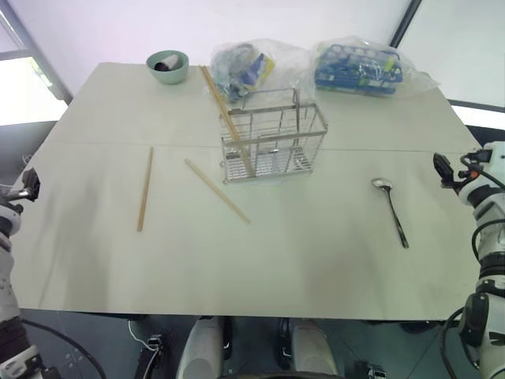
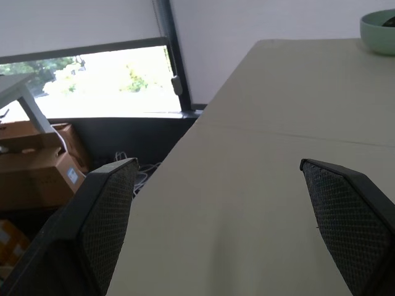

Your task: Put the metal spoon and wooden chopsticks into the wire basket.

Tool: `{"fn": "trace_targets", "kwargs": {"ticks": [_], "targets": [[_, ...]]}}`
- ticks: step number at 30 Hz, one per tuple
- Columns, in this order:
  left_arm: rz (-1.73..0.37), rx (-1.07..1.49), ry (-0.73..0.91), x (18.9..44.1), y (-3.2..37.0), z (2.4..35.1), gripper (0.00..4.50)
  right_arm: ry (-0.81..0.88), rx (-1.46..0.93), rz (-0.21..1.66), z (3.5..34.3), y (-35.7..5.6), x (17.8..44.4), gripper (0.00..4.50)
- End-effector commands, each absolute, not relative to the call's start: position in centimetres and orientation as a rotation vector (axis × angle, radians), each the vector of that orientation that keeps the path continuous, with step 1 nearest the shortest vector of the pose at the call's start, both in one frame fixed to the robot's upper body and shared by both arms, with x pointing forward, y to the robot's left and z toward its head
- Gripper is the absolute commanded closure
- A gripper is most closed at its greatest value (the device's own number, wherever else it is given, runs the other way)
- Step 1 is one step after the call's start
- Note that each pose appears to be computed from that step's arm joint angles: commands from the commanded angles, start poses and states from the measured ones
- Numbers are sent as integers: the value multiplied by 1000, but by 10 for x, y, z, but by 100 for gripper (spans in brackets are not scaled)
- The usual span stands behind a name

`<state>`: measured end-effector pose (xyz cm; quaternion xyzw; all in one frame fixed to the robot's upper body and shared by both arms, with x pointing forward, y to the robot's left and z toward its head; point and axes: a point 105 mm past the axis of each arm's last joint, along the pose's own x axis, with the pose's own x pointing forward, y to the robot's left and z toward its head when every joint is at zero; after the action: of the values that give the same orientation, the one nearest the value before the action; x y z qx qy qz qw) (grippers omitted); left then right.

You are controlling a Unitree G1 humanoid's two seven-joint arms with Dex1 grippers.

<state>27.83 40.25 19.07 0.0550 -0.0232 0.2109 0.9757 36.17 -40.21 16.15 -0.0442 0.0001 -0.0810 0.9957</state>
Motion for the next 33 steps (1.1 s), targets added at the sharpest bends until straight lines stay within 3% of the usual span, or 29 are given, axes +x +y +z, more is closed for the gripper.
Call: {"fn": "trace_targets", "kwargs": {"ticks": [1, 13, 25, 29, 33], "targets": [[390, 160, -95, 282, 395, 209, 8, -73, -110, -178, 184, -407, 358, 51], [377, 170, -112, 288, 391, 216, 8, -81, -110, -168, 185, -401, 359, 51], [376, 158, -141, 294, 390, 222, 8, -108, -132, -155, 206, -400, 364, 51], [334, 112, -206, 297, 382, 243, 8, -106, -159, -125, 216, -398, 366, 51], [145, 18, -283, 302, 350, 273, 8, -89, -215, -35, 237, -392, 369, 51]]}}
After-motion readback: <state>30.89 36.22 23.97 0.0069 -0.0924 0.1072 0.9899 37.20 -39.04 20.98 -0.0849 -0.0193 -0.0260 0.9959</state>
